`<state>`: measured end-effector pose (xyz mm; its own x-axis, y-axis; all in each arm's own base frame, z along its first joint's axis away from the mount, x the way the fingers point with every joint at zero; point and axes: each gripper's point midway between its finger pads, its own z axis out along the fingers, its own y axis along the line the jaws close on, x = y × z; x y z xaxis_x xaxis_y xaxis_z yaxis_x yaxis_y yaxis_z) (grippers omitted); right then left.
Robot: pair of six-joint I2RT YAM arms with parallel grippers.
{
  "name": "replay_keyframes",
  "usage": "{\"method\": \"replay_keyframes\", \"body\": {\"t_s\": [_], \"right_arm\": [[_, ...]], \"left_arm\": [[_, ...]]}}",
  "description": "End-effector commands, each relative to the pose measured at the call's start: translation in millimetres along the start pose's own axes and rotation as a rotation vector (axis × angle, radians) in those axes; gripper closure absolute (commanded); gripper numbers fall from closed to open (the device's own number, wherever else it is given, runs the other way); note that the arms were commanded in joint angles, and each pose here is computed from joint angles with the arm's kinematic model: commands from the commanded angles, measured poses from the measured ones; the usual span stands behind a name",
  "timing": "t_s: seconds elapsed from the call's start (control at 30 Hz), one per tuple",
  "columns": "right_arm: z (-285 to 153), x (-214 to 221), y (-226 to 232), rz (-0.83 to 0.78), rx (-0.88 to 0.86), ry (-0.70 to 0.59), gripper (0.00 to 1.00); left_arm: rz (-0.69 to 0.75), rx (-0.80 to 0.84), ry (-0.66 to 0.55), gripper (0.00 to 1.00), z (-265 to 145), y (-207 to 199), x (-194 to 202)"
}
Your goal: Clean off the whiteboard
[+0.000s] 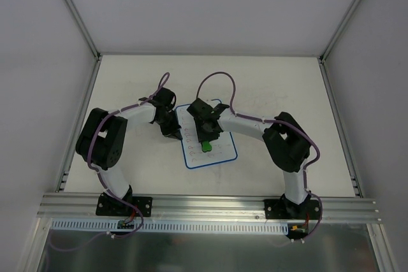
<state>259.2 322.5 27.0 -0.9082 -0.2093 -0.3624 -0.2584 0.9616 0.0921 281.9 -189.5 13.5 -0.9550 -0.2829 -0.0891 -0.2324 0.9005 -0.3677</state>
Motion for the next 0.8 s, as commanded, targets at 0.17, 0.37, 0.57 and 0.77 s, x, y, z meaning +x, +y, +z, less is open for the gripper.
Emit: {"method": "replay_keyframes", "body": {"t_s": [0.17,0.37,0.57,0.77], "right_arm": [[24.7,3.7,4.0,-0.024,0.041,0.033,0.99],[28.8,22.9,-63.9,0.104,0.164,0.082,1.00],[9.4,33.9,-140.5,0.283,0.256,0.090,1.00],[12.0,34.0,-127.2,0.270,0.184,0.090,1.00]], "left_arm": [[-0.014,-0.101,0.006,1.00,17.6,23.7,2.7],[-0.028,-0.107,0.006,1.00,15.8,31.2,1.4],[-0.035,-0.105,0.002,1.00,14.4,34.5,-1.5],[-0.044,-0.098,0.015,1.00,17.2,32.1,-1.4]]}}
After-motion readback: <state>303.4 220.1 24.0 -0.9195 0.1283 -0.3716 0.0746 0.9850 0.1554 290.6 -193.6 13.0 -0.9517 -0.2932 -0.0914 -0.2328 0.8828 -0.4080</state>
